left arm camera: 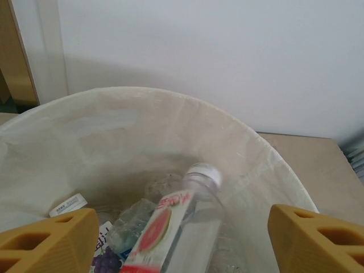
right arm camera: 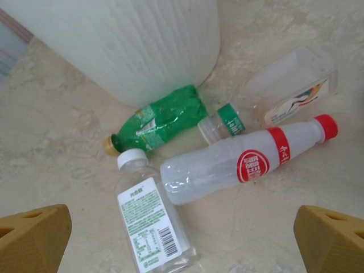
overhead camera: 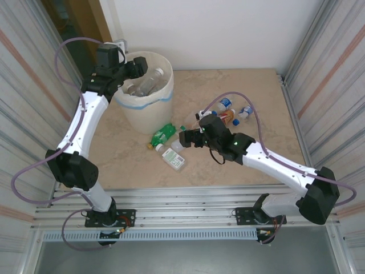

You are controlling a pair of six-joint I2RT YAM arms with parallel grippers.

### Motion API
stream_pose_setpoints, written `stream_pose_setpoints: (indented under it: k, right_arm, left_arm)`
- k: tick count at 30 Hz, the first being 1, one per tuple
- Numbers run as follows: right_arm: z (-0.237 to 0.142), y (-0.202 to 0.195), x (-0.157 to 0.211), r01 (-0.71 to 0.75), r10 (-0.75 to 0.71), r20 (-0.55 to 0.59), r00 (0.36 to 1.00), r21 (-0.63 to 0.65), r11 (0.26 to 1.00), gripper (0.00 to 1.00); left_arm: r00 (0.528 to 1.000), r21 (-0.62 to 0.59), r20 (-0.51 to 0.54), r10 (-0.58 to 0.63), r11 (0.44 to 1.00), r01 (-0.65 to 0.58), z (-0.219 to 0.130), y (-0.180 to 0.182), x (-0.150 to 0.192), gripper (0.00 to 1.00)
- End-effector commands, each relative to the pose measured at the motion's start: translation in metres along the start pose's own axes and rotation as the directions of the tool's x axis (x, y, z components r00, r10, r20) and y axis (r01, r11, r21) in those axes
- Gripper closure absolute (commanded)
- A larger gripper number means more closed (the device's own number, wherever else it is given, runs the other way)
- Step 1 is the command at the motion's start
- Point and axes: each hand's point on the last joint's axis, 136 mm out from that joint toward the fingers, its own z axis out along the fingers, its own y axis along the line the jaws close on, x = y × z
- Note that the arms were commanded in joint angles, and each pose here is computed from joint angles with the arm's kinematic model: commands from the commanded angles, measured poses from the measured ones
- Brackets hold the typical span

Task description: Put the plastic bottles in the bin

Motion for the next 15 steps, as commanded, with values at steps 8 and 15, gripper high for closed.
stream_pose_setpoints:
  k: [8,15]
  right_arm:
    - [0.022,0.023,0.05,0.108,-0.113,-0.224,0.968,-0.034,0.994,0.06]
    - [0.044,0.037,0.094,0.188,-0.199,-0.358,0.912,-0.066,0.98,0.08]
  left_arm:
    - [0.996,0.089,0.089,-0.012,0.996,0.004,-0.059,-0.024,-0.025,0.09]
    - [0.995,0.121,0.102,0.013,0.992,-0.025,-0.097,-0.047,-0.005,0.01]
